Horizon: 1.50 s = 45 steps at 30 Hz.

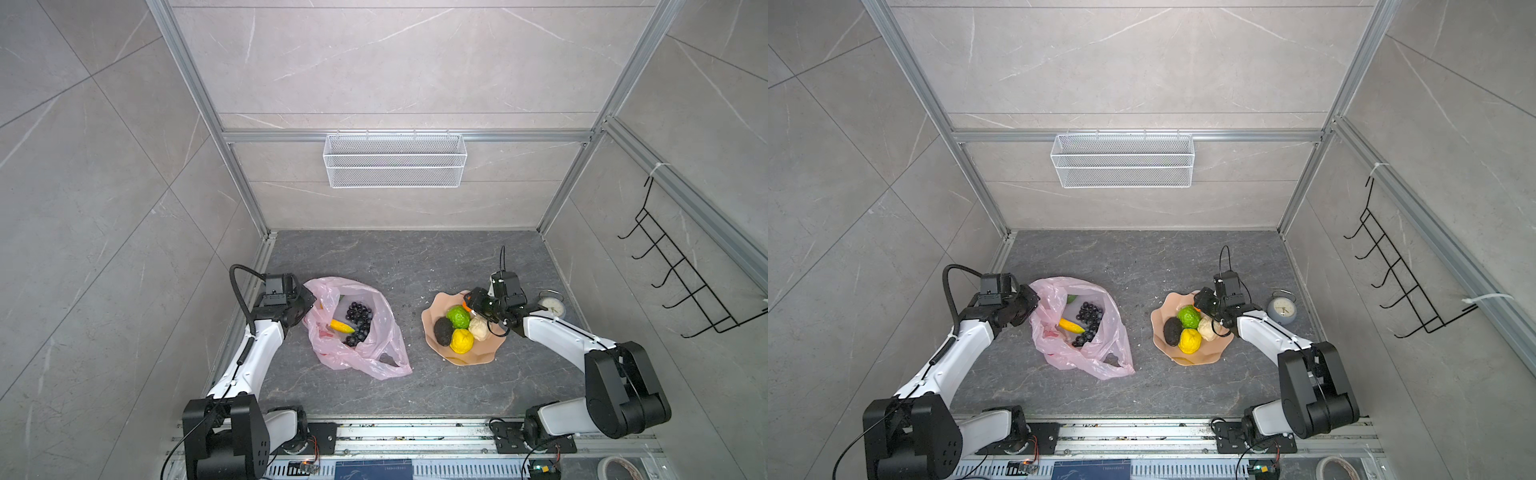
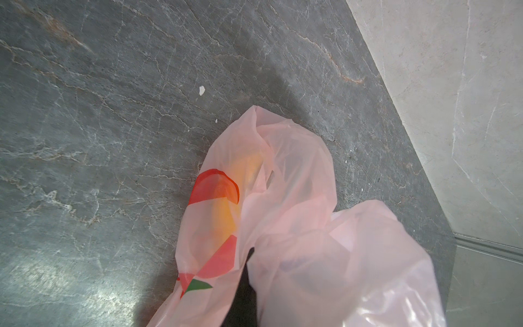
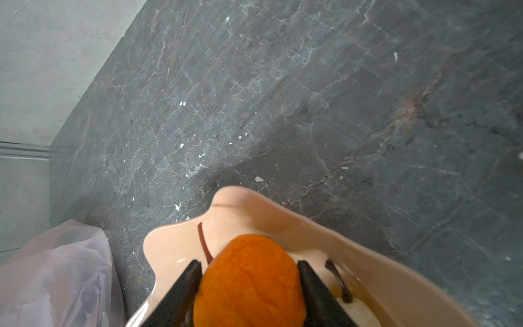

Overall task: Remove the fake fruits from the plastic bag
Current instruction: 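Lower the orange into the pink bowl and open the right gripper, then move the open right gripper back into the bag opening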

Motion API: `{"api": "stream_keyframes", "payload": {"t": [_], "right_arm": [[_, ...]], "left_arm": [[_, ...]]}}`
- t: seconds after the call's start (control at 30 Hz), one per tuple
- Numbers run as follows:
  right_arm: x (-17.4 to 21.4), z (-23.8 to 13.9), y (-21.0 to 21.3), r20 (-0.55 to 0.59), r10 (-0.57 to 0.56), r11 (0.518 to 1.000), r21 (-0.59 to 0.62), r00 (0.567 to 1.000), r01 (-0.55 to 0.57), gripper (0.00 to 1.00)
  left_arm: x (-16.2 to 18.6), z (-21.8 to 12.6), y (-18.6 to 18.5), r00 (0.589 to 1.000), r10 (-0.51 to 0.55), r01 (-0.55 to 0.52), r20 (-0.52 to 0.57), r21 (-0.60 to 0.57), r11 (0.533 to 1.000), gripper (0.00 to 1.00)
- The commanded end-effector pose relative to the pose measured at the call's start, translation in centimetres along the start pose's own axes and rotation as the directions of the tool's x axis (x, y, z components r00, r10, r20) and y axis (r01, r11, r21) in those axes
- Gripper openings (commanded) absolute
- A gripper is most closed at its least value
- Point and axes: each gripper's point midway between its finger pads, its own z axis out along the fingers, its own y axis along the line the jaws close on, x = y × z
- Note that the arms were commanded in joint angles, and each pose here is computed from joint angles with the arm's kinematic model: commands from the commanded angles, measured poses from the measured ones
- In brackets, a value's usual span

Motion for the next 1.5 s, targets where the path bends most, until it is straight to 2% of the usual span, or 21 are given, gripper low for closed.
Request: {"api": "stream_keyframes", "payload": {"t": [0.0,0.33,0.73,0.83,0.93,1.1,1.23,1.37,1.47], "right_arm": [[0.1,0.6,-0.6,0.004,0.022,1.000,0.014,1.000,-0.022,0.54],[-0.1,-0.7,-0.8,0.022,0.008,0.999,0.035,1.000,-0.009,0.67],[-0.2,-4.1,-1.1,0.061,-0.018,0.998,0.060,0.998,0.014,0.67],[-0.4,-5.5,0.3,0.078,-0.039,0.999,0.011,0.996,0.039,0.65],[0.0,-7.1,3.4,0.094,-0.107,0.992,-0.055,0.990,0.113,0.62],[3.4,-8.8,10.6,0.088,-0.279,0.939,-0.184,0.956,0.290,0.59],[9.0,-8.7,16.7,0.035,-0.415,0.858,-0.317,0.909,0.403,0.55],[14.5,-7.5,21.5,0.002,-0.541,0.770,-0.400,0.841,0.496,0.53],[17.1,-5.4,23.7,-0.033,-0.585,0.744,-0.420,0.810,0.520,0.51]], "left_arm": [[-0.4,-0.7,-0.8,0.999,0.031,-0.031,0.023,0.030,0.999,0.00],[-0.6,-0.9,-1.0,0.999,0.033,-0.034,0.028,0.032,0.999,0.00],[-0.5,-1.0,-1.3,0.999,0.039,-0.040,0.023,0.041,0.998,0.00],[-0.2,-1.1,-2.1,0.997,0.069,-0.070,0.019,0.052,0.996,0.00],[0.3,-1.3,-3.4,0.992,0.121,-0.122,0.020,0.058,0.991,0.00],[1.4,-1.8,-6.1,0.978,0.206,-0.208,0.030,0.089,0.974,0.00],[1.9,-2.7,-7.9,0.966,0.256,-0.259,0.046,0.112,0.959,0.00],[1.6,-3.5,-7.7,0.961,0.263,-0.270,0.081,0.089,0.959,0.00],[1.0,-4.3,-7.2,0.959,0.257,-0.266,0.117,0.063,0.962,0.00]]}}
